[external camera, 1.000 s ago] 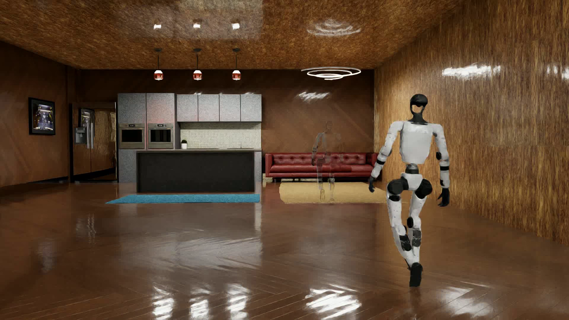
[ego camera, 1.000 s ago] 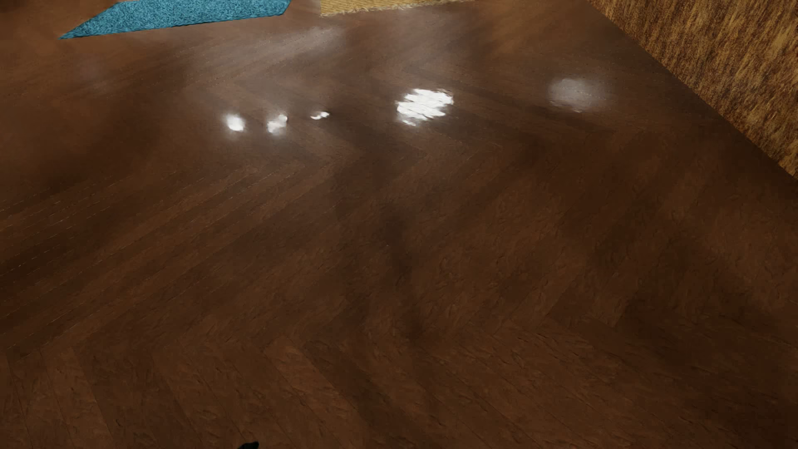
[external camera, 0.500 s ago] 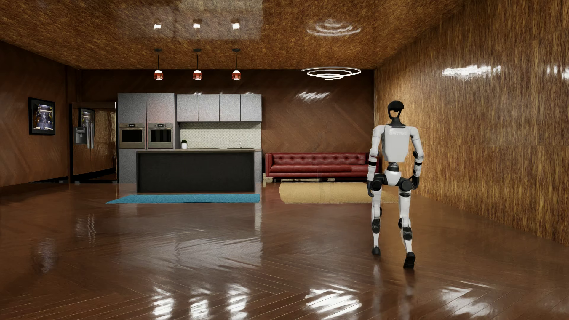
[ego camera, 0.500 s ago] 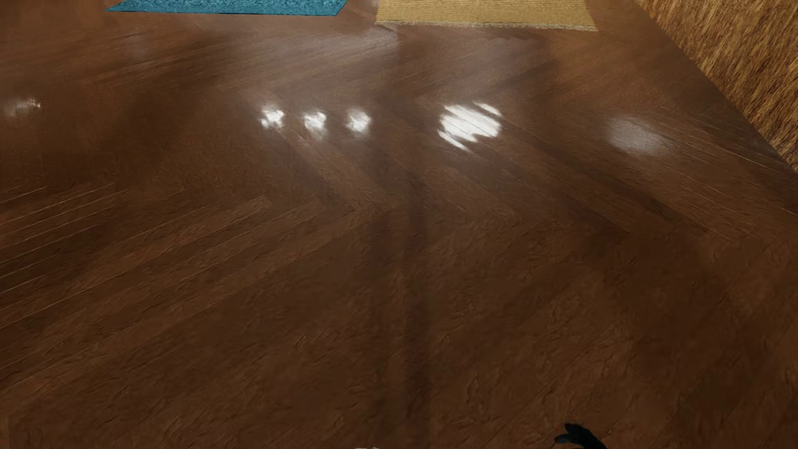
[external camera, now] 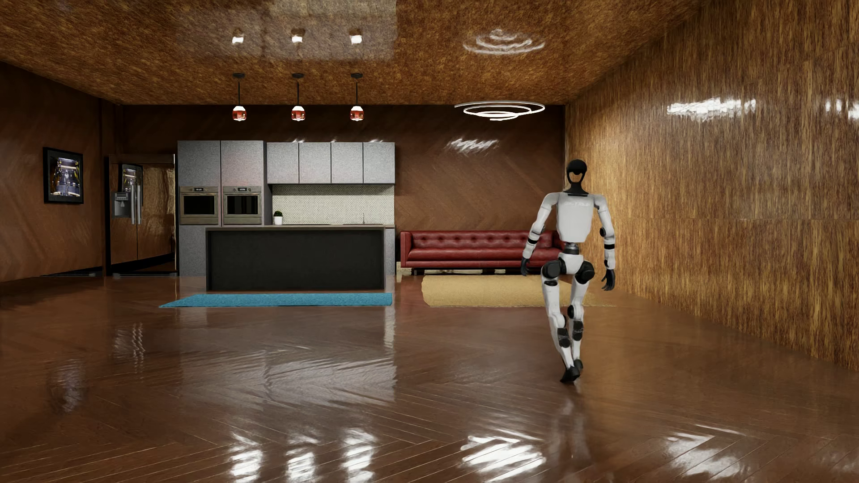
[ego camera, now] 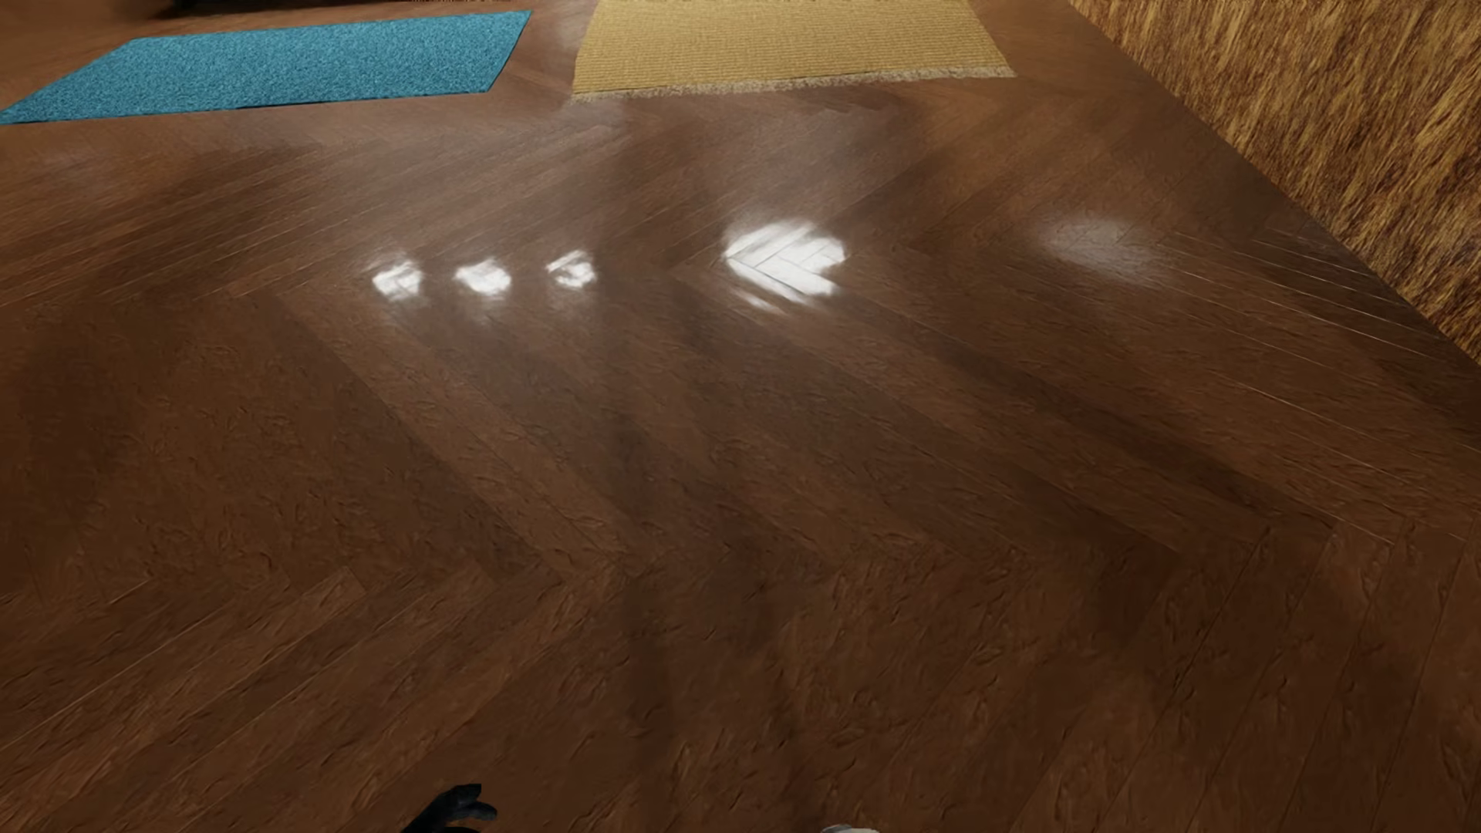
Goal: Walk forward
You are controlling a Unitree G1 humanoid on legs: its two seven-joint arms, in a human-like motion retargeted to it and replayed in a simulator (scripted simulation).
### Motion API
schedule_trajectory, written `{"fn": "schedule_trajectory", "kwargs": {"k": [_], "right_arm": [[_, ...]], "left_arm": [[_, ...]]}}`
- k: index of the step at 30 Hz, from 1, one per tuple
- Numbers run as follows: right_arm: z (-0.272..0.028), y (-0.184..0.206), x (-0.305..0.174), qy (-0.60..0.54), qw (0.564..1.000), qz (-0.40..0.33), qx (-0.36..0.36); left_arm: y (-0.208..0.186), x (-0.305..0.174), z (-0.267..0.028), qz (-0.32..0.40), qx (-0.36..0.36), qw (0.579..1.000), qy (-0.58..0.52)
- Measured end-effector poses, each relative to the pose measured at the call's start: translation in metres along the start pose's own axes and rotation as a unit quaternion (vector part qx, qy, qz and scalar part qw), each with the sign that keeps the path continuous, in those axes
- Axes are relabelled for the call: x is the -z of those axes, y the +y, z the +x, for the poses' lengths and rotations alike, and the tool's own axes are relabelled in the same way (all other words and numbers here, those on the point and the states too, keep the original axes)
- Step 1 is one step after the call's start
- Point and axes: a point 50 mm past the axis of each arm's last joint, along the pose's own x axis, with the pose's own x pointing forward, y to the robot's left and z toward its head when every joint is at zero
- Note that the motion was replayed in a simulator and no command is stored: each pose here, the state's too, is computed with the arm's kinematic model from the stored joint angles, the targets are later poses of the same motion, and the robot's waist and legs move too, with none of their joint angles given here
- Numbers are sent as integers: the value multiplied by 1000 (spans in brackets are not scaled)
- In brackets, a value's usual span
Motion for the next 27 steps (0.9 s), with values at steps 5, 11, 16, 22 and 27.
{"fn": "schedule_trajectory", "kwargs": {"k": [5, 11, 16, 22, 27], "right_arm": [[1, 9, 0, 7, 1000, -19, -15], [2, -33, -88, -130, 991, -7, 39], [-16, -74, -146, -234, 968, 18, 93], [3, -45, -79, -113, 991, 42, 60], [6, -18, -38, -42, 999, 21, 25]], "left_arm": [[-29, 27, -9, 18, 44, 998, 40], [-61, 61, -29, 18, 90, 992, 86], [-85, 84, -49, 17, 125, 985, 116], [-88, 112, -60, 17, 128, 976, 177], [-55, 69, -29, 25, 83, 991, 106]]}}
